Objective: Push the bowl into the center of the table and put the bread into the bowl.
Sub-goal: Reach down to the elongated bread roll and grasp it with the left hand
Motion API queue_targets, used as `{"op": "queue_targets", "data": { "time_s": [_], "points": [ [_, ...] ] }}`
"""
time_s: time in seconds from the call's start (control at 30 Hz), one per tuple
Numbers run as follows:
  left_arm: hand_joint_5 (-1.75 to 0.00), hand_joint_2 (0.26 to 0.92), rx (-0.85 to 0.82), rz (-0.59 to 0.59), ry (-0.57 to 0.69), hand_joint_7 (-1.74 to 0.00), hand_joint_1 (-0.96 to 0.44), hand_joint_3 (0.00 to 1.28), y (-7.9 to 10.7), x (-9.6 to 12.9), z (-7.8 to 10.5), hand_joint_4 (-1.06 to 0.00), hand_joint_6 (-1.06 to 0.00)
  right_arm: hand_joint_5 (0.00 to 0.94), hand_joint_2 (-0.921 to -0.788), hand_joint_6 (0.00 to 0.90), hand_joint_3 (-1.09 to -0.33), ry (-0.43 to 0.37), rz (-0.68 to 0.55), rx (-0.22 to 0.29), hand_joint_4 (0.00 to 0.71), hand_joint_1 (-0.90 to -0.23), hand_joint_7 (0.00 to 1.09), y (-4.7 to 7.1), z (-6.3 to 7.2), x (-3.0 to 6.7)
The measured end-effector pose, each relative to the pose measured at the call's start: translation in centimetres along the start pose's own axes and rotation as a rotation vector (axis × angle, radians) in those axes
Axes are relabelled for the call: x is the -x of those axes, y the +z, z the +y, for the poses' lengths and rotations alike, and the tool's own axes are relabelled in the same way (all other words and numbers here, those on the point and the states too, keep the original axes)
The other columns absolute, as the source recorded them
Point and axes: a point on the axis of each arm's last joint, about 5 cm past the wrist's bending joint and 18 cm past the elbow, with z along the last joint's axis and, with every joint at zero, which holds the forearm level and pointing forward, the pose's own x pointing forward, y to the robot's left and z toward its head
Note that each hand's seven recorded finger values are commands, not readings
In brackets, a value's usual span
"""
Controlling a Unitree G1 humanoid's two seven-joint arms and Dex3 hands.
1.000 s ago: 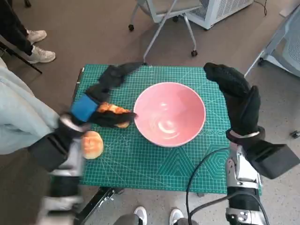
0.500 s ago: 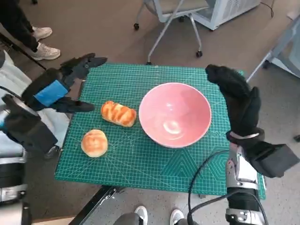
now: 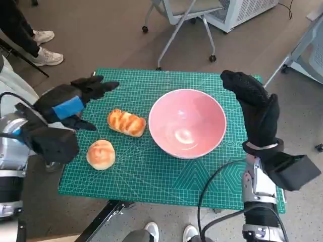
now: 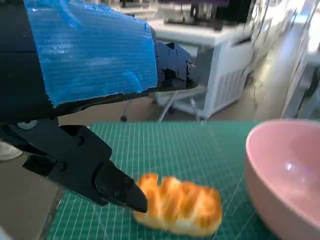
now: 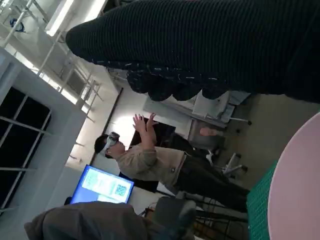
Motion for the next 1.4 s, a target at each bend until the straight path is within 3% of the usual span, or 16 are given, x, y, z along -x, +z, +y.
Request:
{"op": "queue_targets", "data": {
  "time_s": [0.4,1.23,1.4],
  "points": [
    [0.00,0.698,-0.011,0.042,-0.059,-0.02,0.12,0.00,-0.1,-1.2,-1.9,-0.17,-0.29,0.000,-0.921,0.116,-0.736,-0.004,0.003,-0.004,0.207,-0.622,0.48,0.0,-0.1,0.04],
    [0.00,0.724,-0.159,0.157,-0.234,0.00,-0.04,0.01,1.2,-7.1,-6.1,-0.18,-0.29,0.001,-0.921,0.118,-0.736,-0.003,0.023,-0.019,0.204,-0.628,0.49,-0.2,-0.1,0.15],
    [-0.02,0.744,-0.184,0.174,-0.276,-0.01,-0.05,0.02,1.4,-7.9,-7.4,-0.24,-0.31,0.001,-0.921,0.118,-0.736,-0.002,0.019,-0.018,0.204,-0.628,0.49,-0.2,0.0,0.17]
  ]
}}
